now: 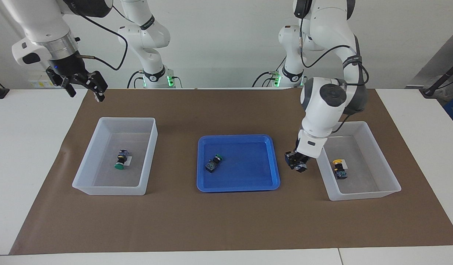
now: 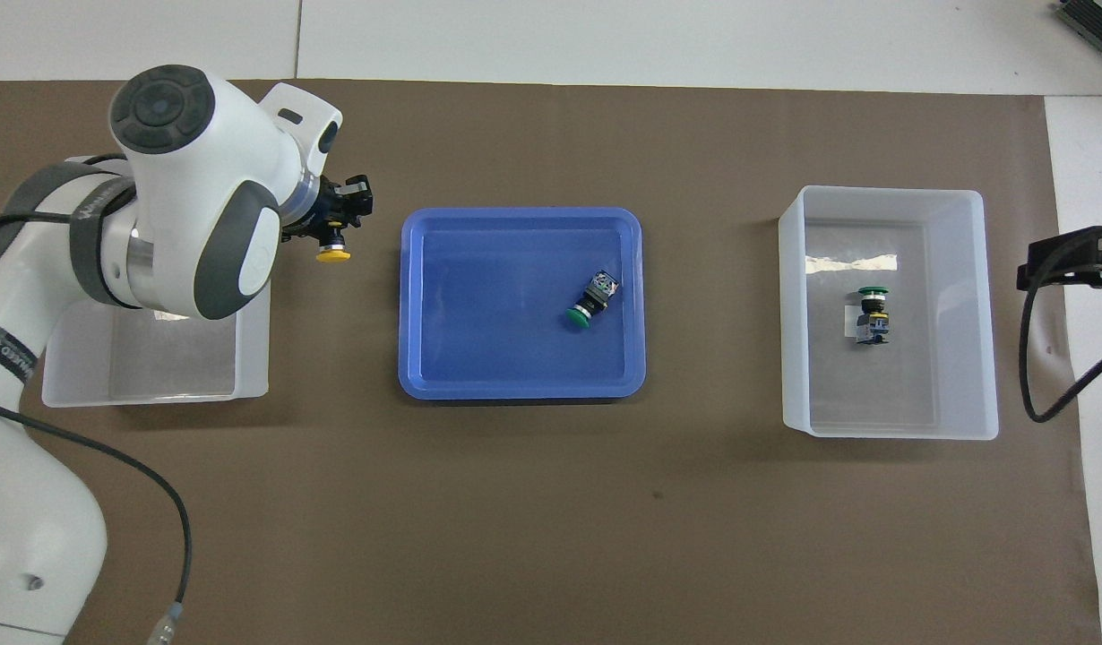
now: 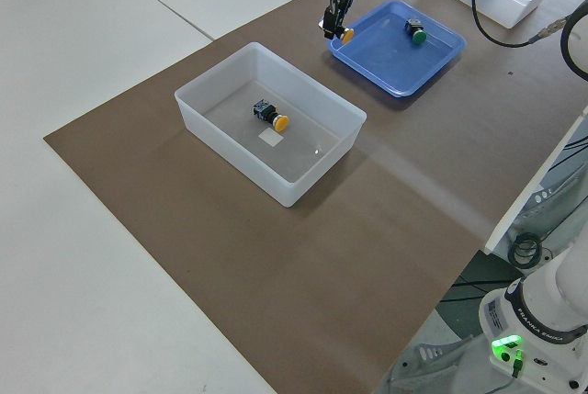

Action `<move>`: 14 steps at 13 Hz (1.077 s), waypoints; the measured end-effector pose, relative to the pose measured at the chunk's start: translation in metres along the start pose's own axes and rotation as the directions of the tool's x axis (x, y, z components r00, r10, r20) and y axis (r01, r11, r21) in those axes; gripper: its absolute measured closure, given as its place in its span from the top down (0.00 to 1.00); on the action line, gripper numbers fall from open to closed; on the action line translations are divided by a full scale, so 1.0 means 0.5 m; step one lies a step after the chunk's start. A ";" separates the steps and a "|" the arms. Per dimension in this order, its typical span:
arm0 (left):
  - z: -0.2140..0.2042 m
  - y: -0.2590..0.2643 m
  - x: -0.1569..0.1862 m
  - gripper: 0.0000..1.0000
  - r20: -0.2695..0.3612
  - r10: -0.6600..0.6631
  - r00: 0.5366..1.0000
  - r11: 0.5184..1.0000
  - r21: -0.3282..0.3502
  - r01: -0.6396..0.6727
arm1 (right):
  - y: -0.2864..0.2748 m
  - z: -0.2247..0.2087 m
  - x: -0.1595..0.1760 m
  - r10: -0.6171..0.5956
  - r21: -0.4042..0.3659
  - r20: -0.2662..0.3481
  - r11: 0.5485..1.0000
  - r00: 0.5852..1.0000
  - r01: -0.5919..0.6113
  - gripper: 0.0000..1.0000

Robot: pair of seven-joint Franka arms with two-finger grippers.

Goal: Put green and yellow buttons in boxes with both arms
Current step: 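Lower the yellow button into the bin while the right gripper reaches, then grasp the green button with the right gripper while the left gripper adjusts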

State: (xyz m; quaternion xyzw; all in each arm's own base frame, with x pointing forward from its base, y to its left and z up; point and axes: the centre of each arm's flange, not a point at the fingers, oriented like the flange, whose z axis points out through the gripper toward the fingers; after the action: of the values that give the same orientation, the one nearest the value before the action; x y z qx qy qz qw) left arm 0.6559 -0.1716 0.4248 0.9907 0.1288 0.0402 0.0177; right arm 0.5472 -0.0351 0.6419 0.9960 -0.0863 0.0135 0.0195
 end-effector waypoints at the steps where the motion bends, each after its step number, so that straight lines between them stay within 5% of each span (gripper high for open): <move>1: -0.007 -0.044 0.022 0.47 0.015 0.009 1.000 1.000 0.005 -0.009 | -0.012 0.000 -0.001 -0.015 0.000 -0.001 1.000 1.000 0.015 1.00; 7: -0.067 -0.295 0.125 0.47 0.053 0.163 0.985 0.986 -0.024 -0.162 | -0.326 0.088 0.006 0.092 0.057 -0.095 0.995 0.991 -0.087 1.00; 14: -0.007 -0.436 0.134 0.47 0.062 0.269 0.961 0.963 -0.031 -0.268 | -0.704 0.389 0.025 0.290 0.143 -0.094 0.951 0.953 -0.275 1.00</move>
State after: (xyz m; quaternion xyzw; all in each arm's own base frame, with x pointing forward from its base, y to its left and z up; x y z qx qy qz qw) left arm 0.6647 0.0561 0.4233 0.9995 -0.0077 0.0110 0.0272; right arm 0.6245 0.3014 0.4353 0.9701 -0.2257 0.0784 -0.0417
